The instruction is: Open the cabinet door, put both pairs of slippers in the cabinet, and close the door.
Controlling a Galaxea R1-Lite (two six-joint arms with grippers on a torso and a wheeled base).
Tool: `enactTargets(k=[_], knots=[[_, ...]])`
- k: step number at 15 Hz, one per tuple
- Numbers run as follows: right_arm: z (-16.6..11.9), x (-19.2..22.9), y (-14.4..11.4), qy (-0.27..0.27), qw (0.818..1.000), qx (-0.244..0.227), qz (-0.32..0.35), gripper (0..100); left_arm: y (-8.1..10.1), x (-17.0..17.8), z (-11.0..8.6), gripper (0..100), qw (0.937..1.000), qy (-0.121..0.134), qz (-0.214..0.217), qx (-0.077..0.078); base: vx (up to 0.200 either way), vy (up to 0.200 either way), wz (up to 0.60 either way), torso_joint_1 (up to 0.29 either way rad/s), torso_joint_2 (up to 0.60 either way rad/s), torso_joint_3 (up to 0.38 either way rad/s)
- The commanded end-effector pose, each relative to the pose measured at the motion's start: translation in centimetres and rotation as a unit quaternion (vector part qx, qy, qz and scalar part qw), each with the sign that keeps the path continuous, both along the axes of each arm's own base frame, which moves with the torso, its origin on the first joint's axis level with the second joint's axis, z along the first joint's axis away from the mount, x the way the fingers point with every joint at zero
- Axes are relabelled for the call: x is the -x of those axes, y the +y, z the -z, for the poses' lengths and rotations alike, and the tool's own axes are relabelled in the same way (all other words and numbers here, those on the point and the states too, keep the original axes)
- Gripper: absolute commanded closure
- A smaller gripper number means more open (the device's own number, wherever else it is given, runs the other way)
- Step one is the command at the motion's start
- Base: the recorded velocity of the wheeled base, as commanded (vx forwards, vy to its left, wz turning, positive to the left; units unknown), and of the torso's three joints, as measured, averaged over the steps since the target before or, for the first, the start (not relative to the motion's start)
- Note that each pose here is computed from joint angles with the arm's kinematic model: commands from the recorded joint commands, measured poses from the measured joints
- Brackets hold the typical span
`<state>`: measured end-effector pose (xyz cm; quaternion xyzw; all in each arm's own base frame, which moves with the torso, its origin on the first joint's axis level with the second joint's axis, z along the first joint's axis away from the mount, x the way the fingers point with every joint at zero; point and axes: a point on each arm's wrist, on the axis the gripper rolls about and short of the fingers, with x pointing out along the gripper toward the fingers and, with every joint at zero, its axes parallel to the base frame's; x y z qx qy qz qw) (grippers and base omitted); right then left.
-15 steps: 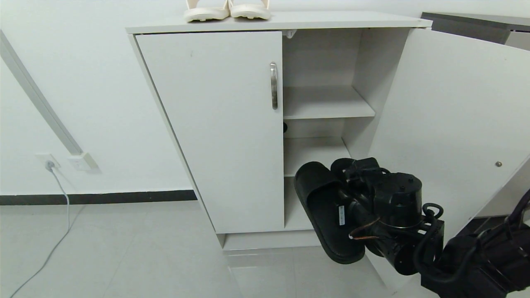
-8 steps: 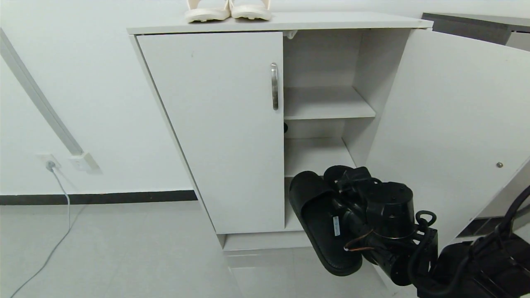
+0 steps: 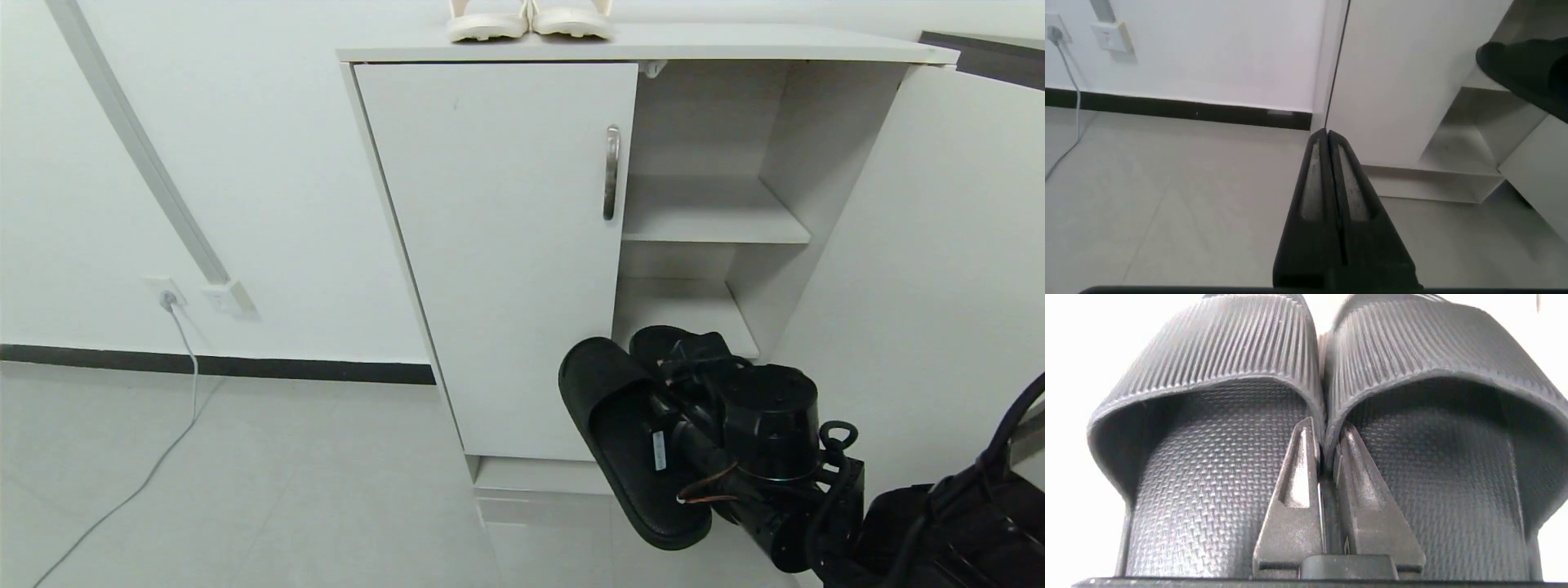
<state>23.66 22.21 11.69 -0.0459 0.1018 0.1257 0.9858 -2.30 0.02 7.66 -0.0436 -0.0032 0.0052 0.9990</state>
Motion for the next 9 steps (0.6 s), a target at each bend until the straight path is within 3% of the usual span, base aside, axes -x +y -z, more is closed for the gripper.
enactTargets(k=[1, 8, 9], knots=[[0.13, 0.05, -0.15, 0.001, 1.0, 0.003, 0.002, 100, 0.0, -0.01, 0.0, 100, 1.0, 0.001, 0.0, 0.0, 0.0, 0.0, 0.0, 0.0, 0.0, 0.0], [0.26, 0.05, -0.14, 0.003, 1.0, 0.005, 0.002, 100, 0.0, -0.01, 0.0, 100, 1.0, 0.001, 0.0, 0.0, 0.0, 0.0, 0.0, 0.0, 0.0, 0.0], [0.26, 0.05, -0.14, 0.003, 1.0, 0.005, 0.002, 100, 0.0, -0.01, 0.0, 100, 1.0, 0.001, 0.0, 0.0, 0.0, -0.2, 0.0, 0.007, 0.0, -0.002]])
